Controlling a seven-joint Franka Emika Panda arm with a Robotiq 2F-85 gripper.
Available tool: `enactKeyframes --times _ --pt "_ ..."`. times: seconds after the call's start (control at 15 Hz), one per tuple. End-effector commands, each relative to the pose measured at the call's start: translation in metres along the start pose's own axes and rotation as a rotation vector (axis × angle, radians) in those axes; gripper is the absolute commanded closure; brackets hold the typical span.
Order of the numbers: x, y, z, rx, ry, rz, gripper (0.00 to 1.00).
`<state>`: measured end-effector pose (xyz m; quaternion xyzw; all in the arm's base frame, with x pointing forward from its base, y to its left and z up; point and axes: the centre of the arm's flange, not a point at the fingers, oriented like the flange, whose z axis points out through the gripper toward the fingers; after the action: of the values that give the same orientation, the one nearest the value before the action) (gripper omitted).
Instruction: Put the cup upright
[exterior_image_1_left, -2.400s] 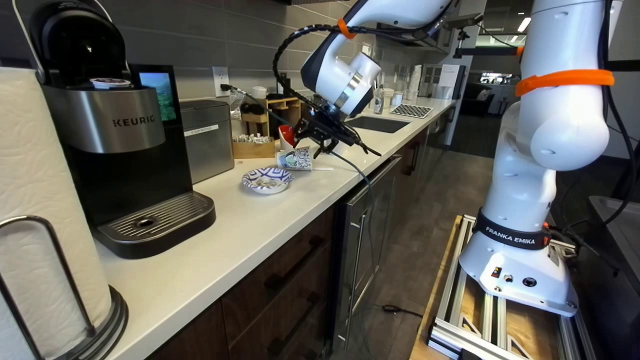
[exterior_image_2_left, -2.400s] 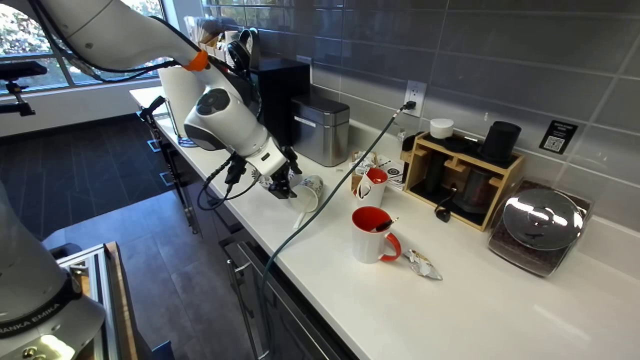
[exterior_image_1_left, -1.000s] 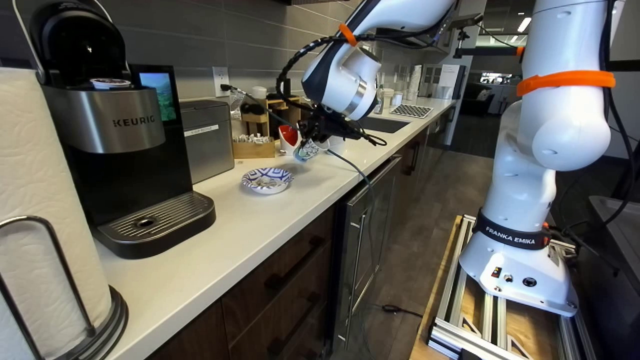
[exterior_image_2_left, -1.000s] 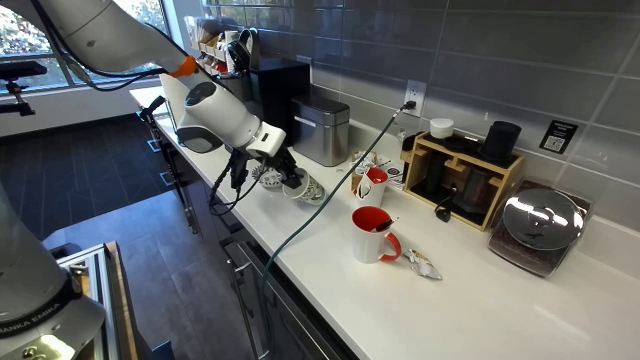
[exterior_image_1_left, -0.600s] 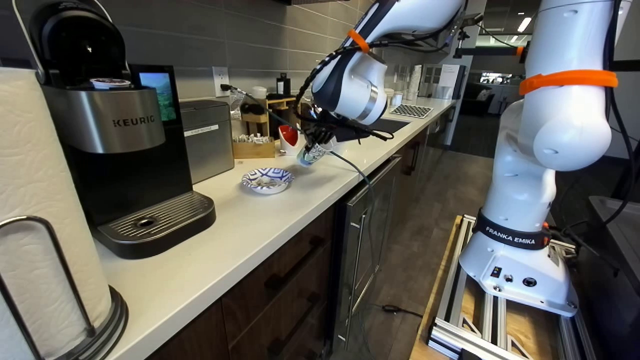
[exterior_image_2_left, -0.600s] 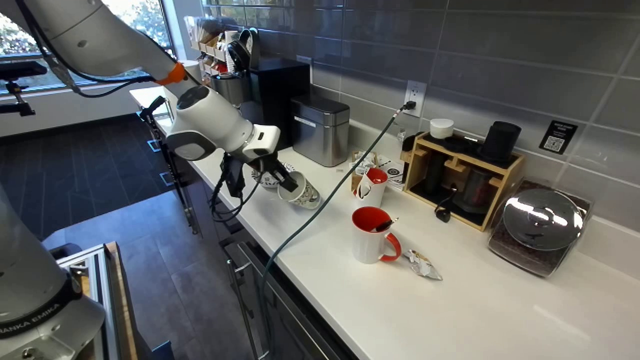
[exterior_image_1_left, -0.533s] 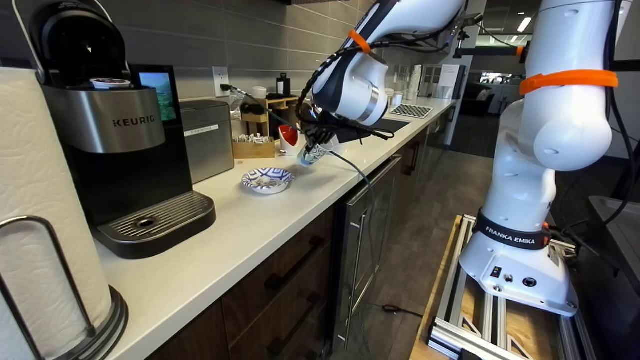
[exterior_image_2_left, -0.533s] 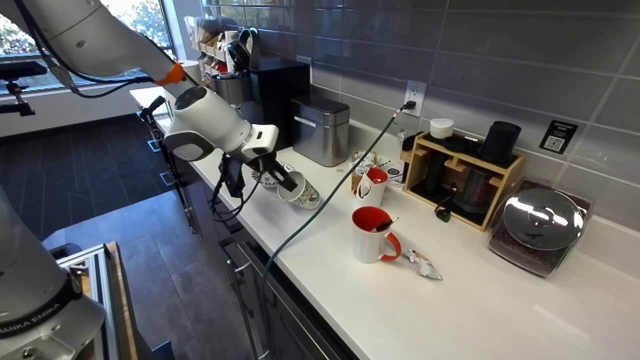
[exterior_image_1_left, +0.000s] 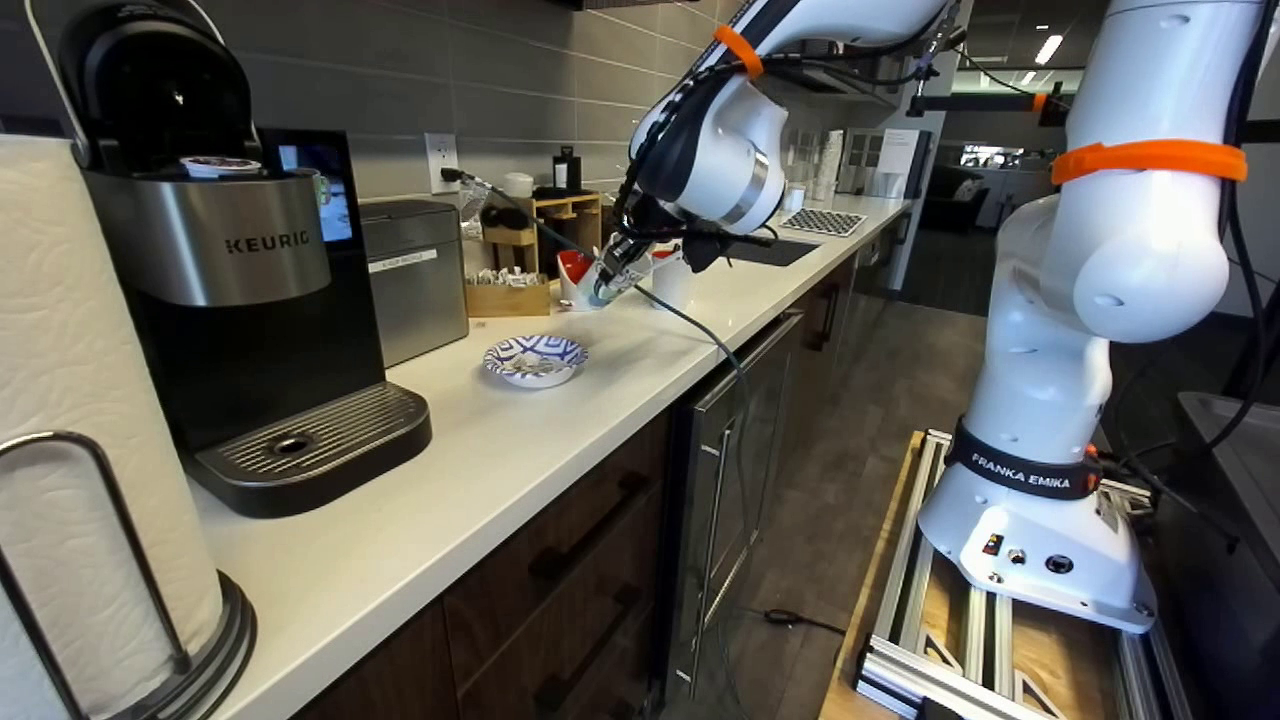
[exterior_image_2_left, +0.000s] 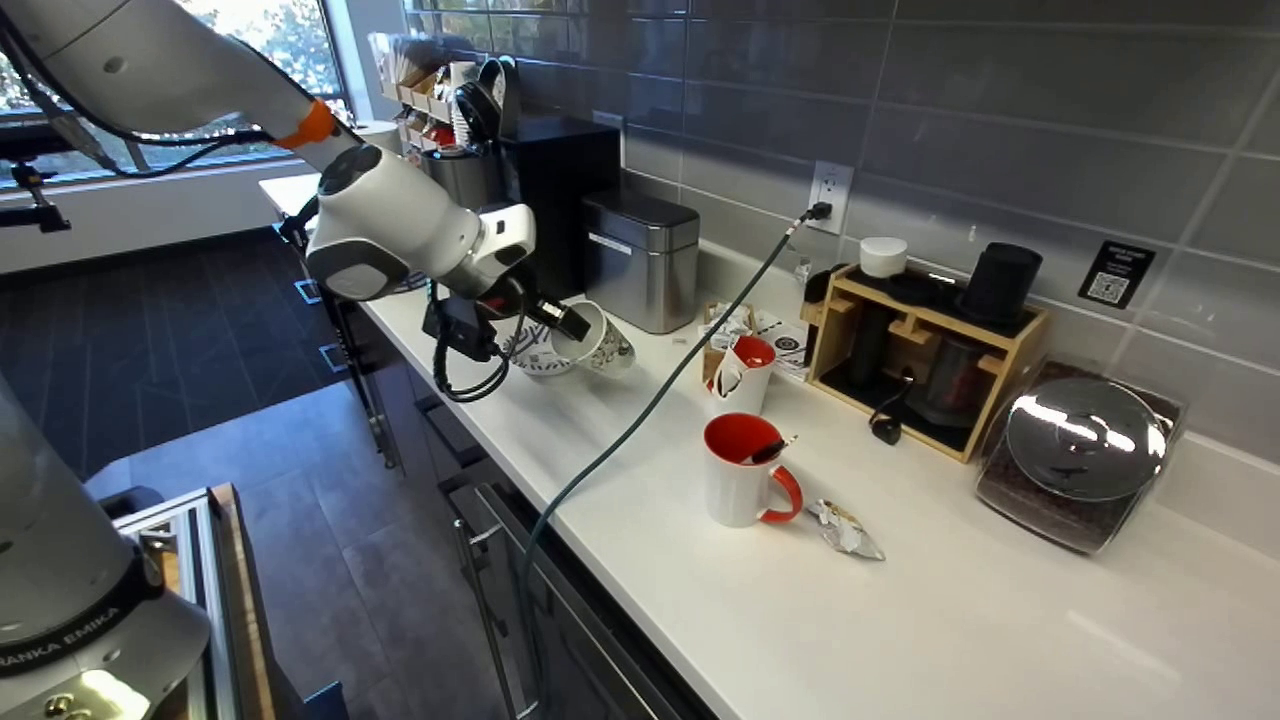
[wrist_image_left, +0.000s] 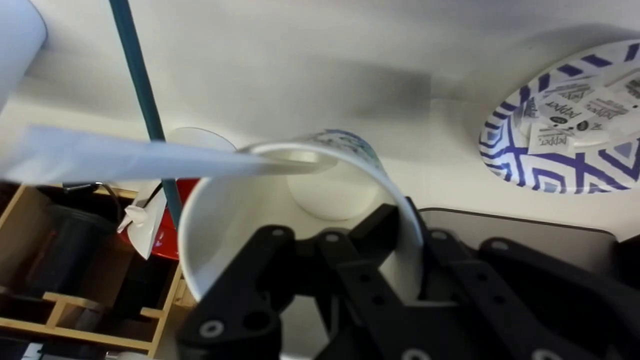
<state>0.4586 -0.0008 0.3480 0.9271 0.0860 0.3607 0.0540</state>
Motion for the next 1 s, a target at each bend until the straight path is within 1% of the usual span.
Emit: enactKeyframes --times 0.0,0.13,0.33,0.6,0.73,0.93 --pt "0.0 0.0 -0.001 0.0 0.002 -0.003 0.99" --pt "0.02 0.015 -0.016 0.009 -0.011 -0.075 0.99" --pt "0.05 0.038 -0.033 0.04 -0.044 -0.266 0.99" --pt "0.067 0.06 -0.032 0.09 -0.141 -0.471 0.99" --pt "0.076 0.063 -0.037 0.12 -0.186 -0.585 0.99" --pt "0.086 0.043 -0.055 0.165 -0.231 -0.756 0.99"
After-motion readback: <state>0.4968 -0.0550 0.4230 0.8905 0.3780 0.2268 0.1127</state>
